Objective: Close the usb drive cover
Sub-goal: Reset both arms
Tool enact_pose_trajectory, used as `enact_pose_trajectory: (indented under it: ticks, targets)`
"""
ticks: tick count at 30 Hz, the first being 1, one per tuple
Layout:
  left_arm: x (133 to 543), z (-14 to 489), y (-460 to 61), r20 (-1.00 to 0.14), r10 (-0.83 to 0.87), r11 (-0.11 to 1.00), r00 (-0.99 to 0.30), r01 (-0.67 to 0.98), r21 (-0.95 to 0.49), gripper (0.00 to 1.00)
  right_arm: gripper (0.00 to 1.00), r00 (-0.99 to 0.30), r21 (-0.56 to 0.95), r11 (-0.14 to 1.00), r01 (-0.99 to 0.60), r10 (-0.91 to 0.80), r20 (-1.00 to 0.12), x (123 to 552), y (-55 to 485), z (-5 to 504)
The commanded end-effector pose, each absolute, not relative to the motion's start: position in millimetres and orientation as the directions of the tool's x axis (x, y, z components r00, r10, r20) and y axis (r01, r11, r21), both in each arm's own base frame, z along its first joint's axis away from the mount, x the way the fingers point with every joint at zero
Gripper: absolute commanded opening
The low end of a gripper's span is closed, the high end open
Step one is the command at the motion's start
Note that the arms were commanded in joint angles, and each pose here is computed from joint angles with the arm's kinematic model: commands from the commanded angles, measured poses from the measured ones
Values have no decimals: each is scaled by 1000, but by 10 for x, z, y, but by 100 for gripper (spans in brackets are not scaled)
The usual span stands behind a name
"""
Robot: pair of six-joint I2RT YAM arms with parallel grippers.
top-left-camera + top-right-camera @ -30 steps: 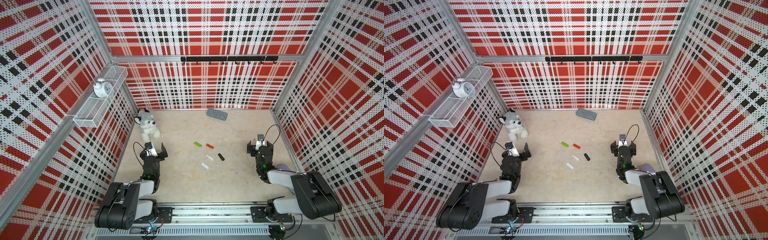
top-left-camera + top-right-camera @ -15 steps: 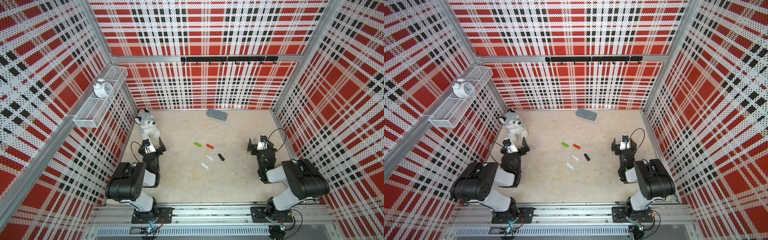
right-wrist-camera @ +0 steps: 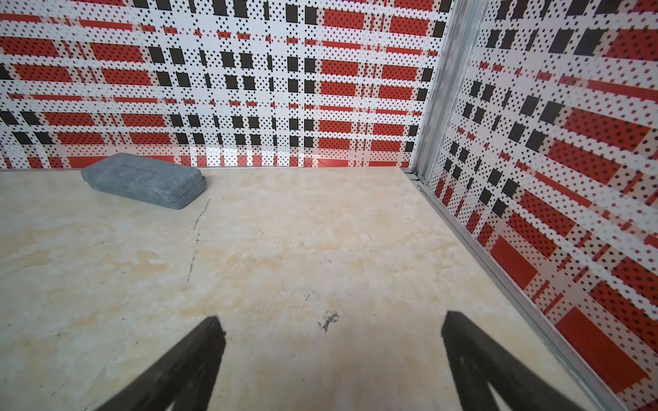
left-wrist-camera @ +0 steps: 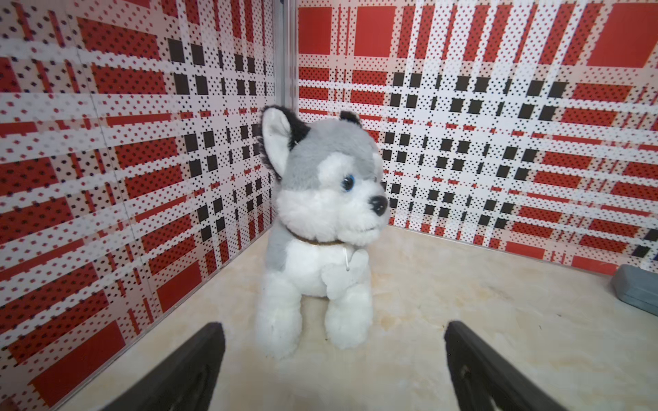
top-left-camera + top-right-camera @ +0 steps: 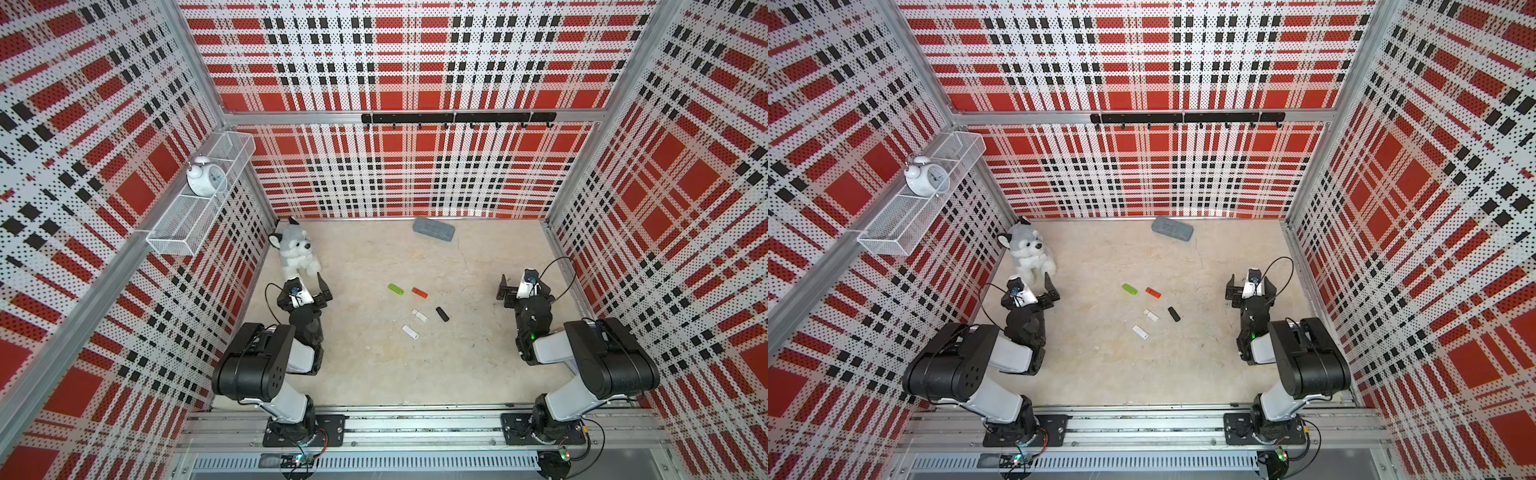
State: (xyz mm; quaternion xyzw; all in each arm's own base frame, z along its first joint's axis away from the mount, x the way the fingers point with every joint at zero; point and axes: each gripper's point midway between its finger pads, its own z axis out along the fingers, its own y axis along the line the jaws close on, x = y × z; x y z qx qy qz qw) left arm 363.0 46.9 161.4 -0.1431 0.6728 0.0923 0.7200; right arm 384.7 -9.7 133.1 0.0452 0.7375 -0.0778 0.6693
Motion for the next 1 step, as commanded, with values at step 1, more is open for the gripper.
enact_pose_trajectory:
  ticks: [1]
  targets:
    - [3653, 1596, 439, -995, -73, 948, 69, -305, -91, 98, 100, -98, -45, 981, 188, -27, -995, 3841, -143, 1342]
